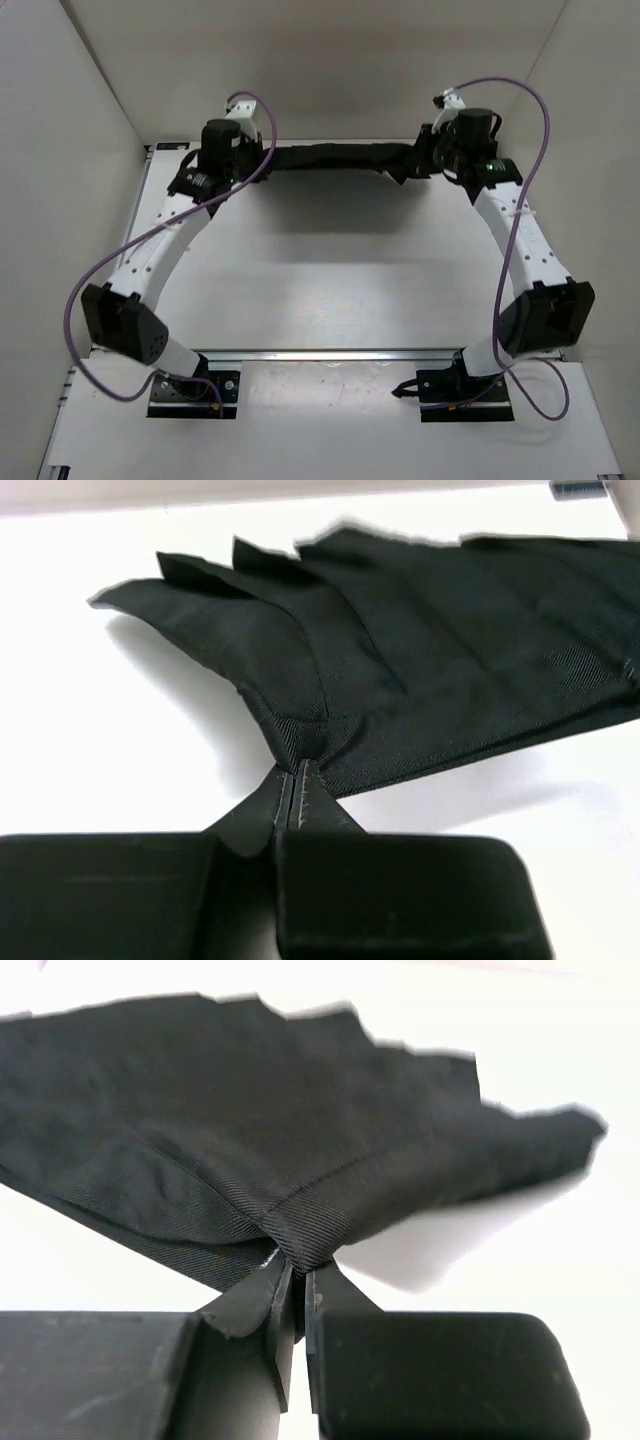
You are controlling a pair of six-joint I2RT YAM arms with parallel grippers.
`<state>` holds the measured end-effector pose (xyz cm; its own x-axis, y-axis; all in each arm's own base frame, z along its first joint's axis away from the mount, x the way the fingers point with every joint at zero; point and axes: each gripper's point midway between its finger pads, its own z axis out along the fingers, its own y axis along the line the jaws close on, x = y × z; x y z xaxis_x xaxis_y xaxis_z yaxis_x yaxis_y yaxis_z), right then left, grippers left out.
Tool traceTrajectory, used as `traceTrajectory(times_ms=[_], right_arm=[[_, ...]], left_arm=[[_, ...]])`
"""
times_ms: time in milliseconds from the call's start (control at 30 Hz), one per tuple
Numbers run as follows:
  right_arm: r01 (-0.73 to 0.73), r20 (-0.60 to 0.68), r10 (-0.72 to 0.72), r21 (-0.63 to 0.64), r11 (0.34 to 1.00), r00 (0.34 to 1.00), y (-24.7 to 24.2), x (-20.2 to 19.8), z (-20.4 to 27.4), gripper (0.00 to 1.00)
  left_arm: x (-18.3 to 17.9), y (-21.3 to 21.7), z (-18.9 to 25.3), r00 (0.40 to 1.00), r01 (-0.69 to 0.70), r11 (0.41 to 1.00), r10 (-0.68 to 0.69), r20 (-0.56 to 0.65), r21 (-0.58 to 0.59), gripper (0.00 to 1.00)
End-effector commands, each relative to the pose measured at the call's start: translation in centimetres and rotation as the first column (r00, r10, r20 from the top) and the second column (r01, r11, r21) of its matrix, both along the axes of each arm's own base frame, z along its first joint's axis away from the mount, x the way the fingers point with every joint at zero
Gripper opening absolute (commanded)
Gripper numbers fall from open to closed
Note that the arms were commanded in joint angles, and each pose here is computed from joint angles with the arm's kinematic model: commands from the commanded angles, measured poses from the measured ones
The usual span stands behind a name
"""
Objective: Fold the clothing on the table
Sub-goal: Fold the skirt
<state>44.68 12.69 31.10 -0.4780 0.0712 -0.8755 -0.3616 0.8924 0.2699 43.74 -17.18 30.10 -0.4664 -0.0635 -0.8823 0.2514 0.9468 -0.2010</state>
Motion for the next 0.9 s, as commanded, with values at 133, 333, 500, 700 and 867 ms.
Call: traceTrajectory(times_ms=[133,333,500,700,867], right_arm=[[0.007,-0.220,-0.019,-0.055,0.998,0.975,-0.2,-11.9,-10.2,0.00],[-0.013,-0.392,0.026,0.036,0.999,0.919,1.2,-20.5,-13.8,0.00],[-0.038,-0.387,0.076,0.104,0.994,0.919,1.6,-17.4,-12.6,0.00],[-0.018,-0.432,0.063,0.110,0.994,0.900,1.3,-9.8,-15.6,0.00],[0.004,-0.495,0.062,0.133,0.991,0.867,1.0,-5.7,-19.0,0.00]], left_arm=[[-12.2,2.4,-8.1,0.986,0.014,0.998,-0.005,-0.164,0.055,0.00],[-19.6,3.1,-11.4,0.949,0.033,0.999,-0.036,-0.314,-0.013,0.00],[-15.9,3.3,-9.3,0.953,0.004,0.996,-0.032,-0.300,-0.091,0.00],[-8.4,1.4,-13.7,0.907,0.026,1.000,-0.030,-0.420,-0.015,0.00],[-3.0,0.8,-16.7,0.891,0.011,1.000,-0.002,-0.453,0.017,0.18]])
